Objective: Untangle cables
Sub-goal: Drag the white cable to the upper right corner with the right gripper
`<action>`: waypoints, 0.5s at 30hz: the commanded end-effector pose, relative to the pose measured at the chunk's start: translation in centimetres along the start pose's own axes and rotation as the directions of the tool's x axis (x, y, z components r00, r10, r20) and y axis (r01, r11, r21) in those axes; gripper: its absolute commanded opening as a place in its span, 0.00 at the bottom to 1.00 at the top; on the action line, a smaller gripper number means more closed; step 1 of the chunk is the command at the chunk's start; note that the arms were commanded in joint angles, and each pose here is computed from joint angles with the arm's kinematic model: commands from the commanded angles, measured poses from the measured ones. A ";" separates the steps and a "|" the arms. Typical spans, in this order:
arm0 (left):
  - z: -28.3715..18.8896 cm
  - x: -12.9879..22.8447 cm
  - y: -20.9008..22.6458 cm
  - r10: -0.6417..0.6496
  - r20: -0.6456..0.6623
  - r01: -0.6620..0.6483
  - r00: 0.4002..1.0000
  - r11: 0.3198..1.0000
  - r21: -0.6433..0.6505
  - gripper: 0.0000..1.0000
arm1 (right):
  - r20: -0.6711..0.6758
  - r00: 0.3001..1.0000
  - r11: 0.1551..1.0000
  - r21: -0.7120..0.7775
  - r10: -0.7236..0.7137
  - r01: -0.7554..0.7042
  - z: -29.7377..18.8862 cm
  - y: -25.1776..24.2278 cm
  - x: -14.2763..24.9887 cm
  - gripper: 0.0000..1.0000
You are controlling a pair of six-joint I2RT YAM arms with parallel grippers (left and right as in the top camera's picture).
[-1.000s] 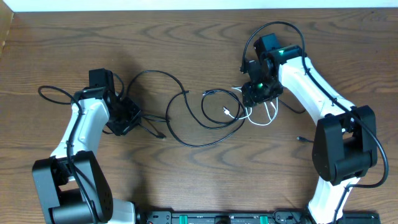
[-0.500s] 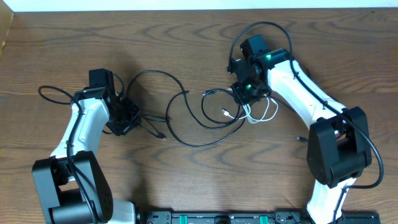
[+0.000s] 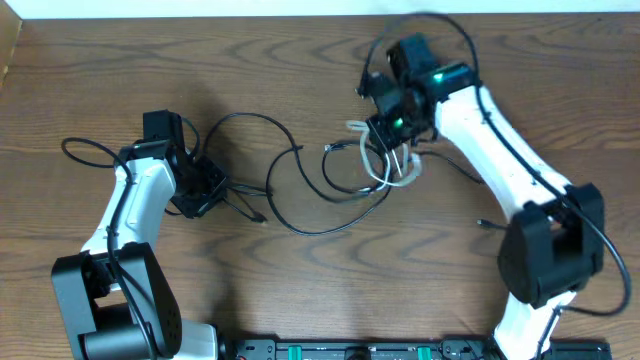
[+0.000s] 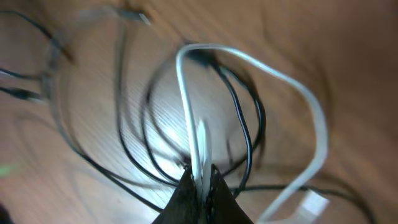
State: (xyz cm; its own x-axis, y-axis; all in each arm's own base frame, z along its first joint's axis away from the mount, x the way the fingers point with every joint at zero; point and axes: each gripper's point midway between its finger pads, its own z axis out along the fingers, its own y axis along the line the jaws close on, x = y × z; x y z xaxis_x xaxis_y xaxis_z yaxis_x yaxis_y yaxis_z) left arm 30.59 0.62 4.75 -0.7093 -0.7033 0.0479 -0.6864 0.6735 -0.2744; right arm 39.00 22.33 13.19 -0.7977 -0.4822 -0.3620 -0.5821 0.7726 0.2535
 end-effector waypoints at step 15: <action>0.5 -0.1 0.3 0.006 0.003 -0.006 1.000 1.000 -0.016 0.09 | 0.456 0.828 0.930 0.315 -0.325 0.191 -19.5 3.0 -6.9 0.01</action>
State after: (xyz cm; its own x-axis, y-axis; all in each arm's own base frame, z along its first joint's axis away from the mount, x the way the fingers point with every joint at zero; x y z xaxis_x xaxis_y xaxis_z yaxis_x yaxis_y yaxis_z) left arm 30.95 0.68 4.80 -0.7096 -0.7037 0.0353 -0.6824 0.6739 -0.2832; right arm 38.68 21.50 32.64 -0.4280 -0.4446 -0.7868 -0.7026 0.7113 -0.0198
